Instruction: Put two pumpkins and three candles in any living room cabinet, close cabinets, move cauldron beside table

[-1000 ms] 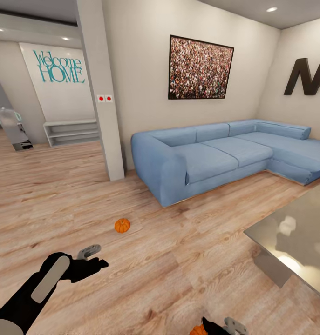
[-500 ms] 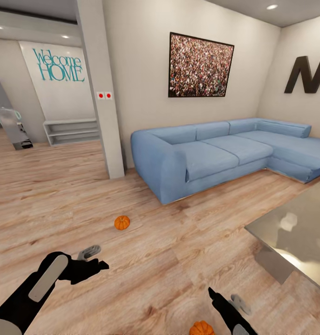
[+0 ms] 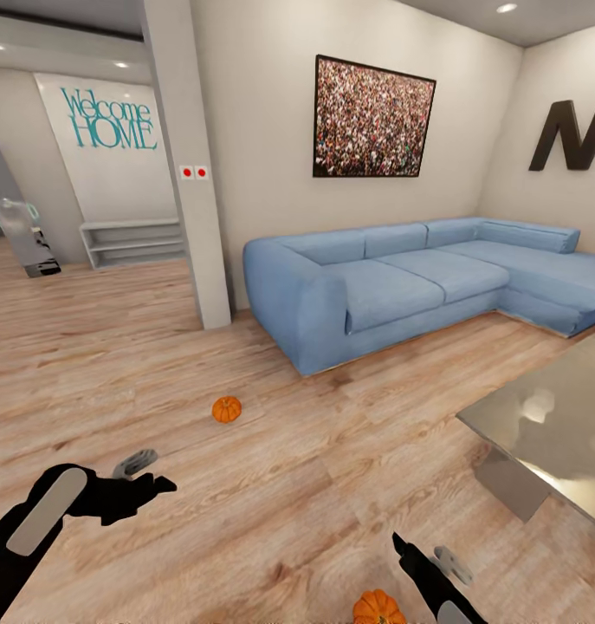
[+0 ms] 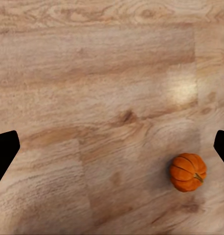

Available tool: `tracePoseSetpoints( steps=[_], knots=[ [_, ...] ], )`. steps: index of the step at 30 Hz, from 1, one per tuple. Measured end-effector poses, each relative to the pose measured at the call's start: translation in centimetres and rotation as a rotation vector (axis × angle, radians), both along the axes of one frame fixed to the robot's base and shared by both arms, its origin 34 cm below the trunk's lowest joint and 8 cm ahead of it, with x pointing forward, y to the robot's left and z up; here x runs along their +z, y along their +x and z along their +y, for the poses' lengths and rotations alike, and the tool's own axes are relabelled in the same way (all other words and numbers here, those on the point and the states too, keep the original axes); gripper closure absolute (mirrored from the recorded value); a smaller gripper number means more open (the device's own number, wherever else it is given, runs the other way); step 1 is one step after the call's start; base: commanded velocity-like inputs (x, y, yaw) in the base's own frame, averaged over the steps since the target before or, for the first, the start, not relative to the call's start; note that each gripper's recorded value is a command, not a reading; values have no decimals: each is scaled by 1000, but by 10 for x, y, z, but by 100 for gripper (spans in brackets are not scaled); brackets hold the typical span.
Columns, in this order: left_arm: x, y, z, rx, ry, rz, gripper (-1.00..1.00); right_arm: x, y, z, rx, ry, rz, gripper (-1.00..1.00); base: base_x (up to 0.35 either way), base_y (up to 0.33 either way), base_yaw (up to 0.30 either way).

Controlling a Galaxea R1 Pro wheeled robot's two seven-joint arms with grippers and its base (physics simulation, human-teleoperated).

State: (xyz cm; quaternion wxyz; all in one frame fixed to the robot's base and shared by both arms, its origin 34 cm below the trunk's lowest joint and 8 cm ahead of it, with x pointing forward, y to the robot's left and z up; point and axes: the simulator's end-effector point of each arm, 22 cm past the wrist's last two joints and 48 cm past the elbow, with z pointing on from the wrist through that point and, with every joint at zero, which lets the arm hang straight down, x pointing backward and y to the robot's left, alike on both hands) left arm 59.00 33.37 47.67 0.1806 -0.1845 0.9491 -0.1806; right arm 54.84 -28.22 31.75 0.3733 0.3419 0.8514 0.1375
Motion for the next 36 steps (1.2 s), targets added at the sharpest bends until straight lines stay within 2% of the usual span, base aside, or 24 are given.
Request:
tracePoseSetpoints(
  steps=[3,12,21,23,25,29,36],
  knots=[
    [-4,-2,5,7,-8,-1,-100,-8,-4,-9,-7,-8,5,-100,0,0,0],
    [-13,-6,24,35,-33,-8,-100,-29,-10,-9,-3,-1,10,-100,0,0,0],
    [-29,-11,22,27,-40,-16,-100,-50,-17,-6,11,5,8,-100,0,0,0],
    [-34,-12,22,27,-40,-16,-100,-53,-17,-4,20,15,-2,-100,0,0,0],
    [-38,-13,22,26,-40,-16,-100,-59,-20,5,48,49,0,-100,0,0,0],
    [-47,-15,22,26,-39,-8,-100,-80,-43,17,90,113,56,-100,0,0,0],
    [-62,-18,22,27,-39,20,-100,-99,-62,17,94,129,104,-100,0,0,0]
  ],
)
